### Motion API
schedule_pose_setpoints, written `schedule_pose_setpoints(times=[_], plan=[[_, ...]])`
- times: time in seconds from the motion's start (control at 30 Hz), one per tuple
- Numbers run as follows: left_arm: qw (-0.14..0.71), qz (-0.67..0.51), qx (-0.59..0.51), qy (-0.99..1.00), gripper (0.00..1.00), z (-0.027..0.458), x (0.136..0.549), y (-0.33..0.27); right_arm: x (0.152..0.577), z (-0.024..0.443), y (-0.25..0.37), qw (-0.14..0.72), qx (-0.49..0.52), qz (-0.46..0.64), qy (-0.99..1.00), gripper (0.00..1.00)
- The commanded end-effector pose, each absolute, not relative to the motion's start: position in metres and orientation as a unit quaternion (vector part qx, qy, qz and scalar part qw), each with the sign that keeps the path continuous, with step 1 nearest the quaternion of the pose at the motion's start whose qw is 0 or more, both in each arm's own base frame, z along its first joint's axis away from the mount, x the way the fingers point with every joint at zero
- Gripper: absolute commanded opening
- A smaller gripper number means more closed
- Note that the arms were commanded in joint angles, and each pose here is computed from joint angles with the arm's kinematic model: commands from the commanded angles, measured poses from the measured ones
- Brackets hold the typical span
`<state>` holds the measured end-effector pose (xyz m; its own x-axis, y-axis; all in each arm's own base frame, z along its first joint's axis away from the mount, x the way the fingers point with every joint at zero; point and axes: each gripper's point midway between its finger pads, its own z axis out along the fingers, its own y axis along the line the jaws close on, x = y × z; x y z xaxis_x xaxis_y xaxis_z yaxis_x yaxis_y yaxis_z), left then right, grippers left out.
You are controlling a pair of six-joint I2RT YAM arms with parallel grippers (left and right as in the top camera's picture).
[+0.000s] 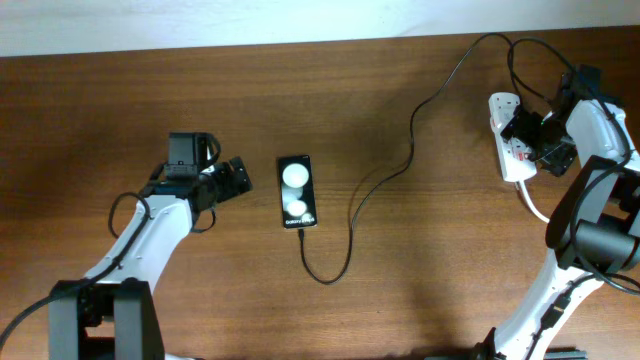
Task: Plug charger to phone and switch on socket
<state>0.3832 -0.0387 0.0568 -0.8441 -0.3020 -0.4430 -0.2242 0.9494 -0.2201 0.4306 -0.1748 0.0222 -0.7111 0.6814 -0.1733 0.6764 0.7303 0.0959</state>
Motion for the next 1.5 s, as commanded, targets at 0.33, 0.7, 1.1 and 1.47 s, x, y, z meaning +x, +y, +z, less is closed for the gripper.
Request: schedule_pose_setpoints(times=[0.33, 0.7, 1.1, 1.47], plan=[[0.367, -0.069, 0.027, 0.927, 0.99, 0.041, 0.332, -0.055, 0.417, 0.002, -0.173, 0.066, 0.361, -0.007, 0.930, 0.99], [0.424, -0.047, 0.026, 0.904, 0.99, 0.011, 0.271, -0.031, 0.417, 0.002, -0.173, 0.066, 0.361, -0.007, 0.930, 0.99], [0.418, -0.041, 0.023, 0.907, 0.99, 0.014, 0.230, -0.025, 0.417, 0.002, -0.173, 0.066, 0.361, -0.007, 0.930, 0.99], [0.678, -0.034, 0.032, 0.734, 0.99, 0.156, 0.245, -0.023, 0.417, 0.002, -0.173, 0.066, 0.361, -0.007, 0.930, 0.99]])
